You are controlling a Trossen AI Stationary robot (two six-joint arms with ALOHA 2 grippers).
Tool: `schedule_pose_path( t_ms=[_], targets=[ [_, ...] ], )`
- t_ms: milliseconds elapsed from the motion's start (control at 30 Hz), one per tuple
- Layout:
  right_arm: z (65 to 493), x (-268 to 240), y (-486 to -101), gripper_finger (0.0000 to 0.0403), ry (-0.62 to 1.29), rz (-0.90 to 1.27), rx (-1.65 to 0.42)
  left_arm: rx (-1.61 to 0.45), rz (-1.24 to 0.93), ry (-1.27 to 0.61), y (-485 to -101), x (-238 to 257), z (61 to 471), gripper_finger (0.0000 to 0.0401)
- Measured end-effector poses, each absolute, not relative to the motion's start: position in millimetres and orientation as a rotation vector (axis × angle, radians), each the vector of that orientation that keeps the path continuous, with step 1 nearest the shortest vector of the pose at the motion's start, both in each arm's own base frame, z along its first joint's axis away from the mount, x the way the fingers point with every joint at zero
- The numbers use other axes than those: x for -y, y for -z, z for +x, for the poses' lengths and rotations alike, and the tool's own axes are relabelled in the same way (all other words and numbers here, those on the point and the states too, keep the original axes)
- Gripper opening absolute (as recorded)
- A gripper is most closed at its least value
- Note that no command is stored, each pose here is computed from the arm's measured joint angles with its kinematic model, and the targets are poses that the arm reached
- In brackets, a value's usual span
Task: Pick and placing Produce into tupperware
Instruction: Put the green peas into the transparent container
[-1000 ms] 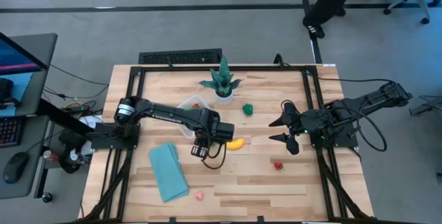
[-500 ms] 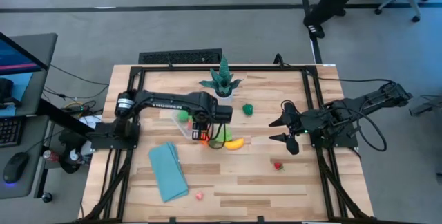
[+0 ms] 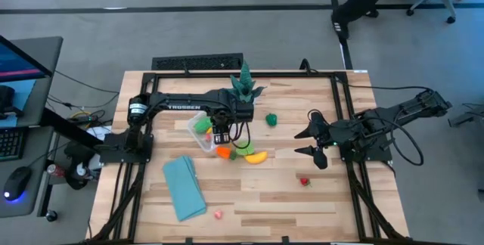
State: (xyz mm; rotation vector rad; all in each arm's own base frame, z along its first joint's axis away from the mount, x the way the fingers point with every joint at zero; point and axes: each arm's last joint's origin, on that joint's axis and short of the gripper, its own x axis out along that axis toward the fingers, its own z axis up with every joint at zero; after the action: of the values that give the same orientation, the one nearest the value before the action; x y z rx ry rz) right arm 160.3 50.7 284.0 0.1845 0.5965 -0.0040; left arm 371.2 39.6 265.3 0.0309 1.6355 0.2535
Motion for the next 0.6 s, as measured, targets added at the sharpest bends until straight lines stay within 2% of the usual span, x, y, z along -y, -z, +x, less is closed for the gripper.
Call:
schedule_pose_path(
  t_ms=[600],
  targets=[
    [160.3,-50.7,-284.0,0.0233,0.008,0.198,-0.597,-1.715,0.09,-0.141,-229.7,-37.4,365.2,0.0146]
  ],
)
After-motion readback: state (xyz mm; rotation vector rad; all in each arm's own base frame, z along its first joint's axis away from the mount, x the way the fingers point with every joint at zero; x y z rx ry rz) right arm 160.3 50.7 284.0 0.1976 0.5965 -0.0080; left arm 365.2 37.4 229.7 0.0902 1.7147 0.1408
